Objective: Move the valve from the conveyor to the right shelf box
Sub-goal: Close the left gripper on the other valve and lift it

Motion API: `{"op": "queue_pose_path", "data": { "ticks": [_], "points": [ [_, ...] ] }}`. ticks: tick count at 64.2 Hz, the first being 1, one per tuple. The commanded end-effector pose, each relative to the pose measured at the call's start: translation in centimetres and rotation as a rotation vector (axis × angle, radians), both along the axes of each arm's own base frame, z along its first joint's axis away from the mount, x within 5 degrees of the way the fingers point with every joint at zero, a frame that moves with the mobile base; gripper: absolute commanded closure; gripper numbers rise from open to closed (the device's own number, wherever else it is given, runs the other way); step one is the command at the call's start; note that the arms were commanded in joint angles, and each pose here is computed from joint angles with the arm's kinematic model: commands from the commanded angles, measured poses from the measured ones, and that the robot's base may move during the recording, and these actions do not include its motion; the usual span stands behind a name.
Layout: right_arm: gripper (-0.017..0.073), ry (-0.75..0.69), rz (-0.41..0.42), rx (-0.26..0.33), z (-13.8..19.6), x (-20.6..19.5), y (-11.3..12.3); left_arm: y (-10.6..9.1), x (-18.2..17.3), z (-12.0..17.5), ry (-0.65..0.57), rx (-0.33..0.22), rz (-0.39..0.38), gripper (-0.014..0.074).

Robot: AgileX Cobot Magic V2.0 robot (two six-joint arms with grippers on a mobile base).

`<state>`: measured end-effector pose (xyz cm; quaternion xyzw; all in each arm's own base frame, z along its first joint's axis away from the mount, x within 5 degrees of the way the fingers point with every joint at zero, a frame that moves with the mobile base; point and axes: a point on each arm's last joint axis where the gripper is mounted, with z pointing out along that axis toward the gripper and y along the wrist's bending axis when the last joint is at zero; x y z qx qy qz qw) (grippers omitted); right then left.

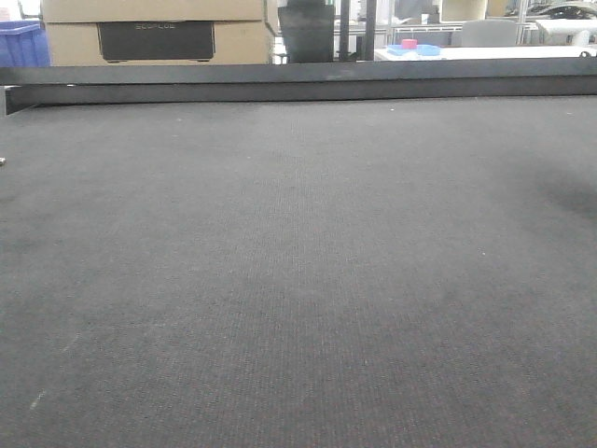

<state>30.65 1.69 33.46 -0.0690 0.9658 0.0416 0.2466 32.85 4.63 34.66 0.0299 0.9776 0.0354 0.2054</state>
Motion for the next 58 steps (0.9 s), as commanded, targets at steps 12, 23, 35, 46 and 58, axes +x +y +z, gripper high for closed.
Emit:
{"op": "queue_pose_path", "data": {
  "ticks": [12, 23, 35, 46, 58],
  "points": [
    [0.0713, -0.056, 0.0, -0.001, 1.0, -0.2, 0.0, 0.5, 4.8, -2.8, 0.029, -0.037, -0.044, -0.0006],
    [0.0713, -0.06, 0.0, -0.001, 1.0, -0.2, 0.0, 0.7, 6.8, -5.7, 0.073, -0.058, -0.041, -0.0006],
    [0.0713, -0.06, 0.0, -0.001, 1.0, -0.2, 0.0, 0.8, 7.8, -8.3, 0.137, -0.065, -0.04, -0.0006],
    [0.0713, -0.06, 0.0, -0.001, 1.0, -0.2, 0.0, 0.9, 8.3, -9.7, 0.164, -0.07, -0.039, -0.0006],
    [0.0713, -0.06, 0.0, -0.001, 1.0, -0.2, 0.0, 0.9, 8.4, -10.1, 0.173, -0.071, -0.039, 0.0001]
  ]
}}
